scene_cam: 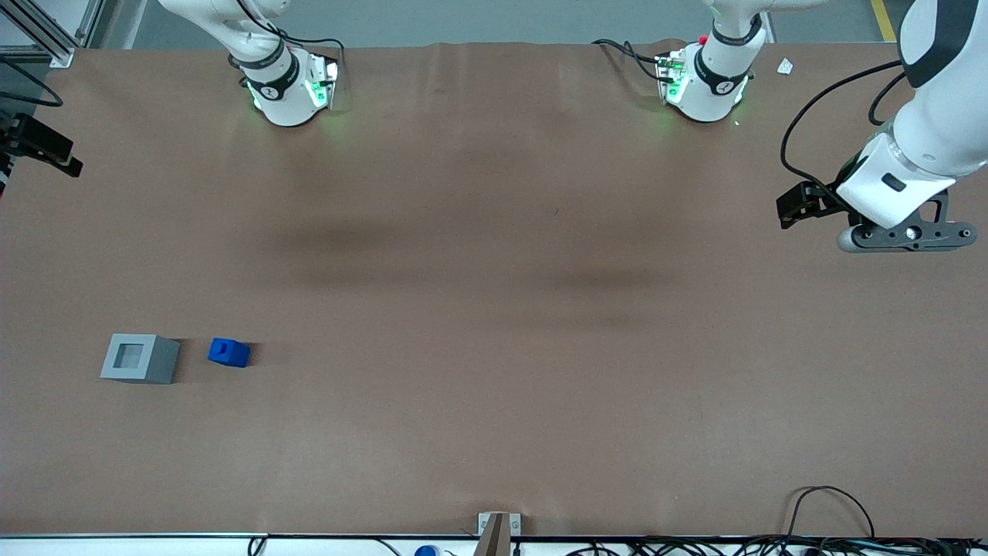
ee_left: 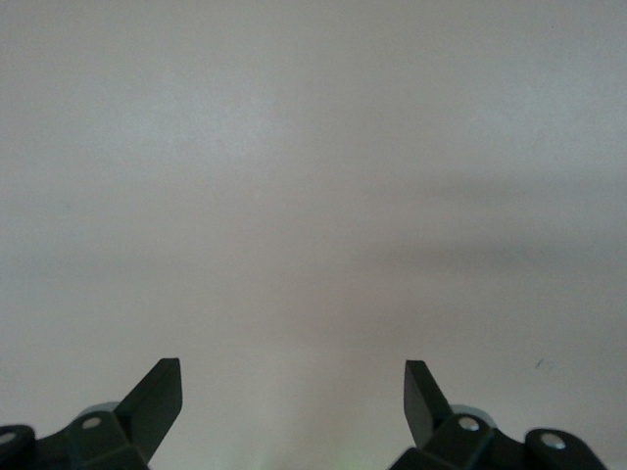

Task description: Insert blue part into gray base with right arm

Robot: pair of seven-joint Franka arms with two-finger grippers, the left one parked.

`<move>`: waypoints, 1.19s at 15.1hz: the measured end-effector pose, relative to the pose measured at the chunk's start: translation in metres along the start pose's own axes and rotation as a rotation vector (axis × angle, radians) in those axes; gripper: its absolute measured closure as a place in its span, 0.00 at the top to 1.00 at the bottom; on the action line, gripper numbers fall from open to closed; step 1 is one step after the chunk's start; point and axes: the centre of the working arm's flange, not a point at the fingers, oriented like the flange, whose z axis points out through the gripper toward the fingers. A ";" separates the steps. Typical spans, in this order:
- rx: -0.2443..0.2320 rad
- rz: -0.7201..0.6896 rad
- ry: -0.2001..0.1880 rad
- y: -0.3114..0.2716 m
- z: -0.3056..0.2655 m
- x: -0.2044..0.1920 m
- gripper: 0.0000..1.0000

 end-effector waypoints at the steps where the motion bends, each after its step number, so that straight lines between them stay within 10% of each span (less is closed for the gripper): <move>1: 0.000 0.000 -0.001 0.000 0.001 0.000 1.00; 18: -0.015 -0.034 -0.042 -0.021 0.088 0.072 1.00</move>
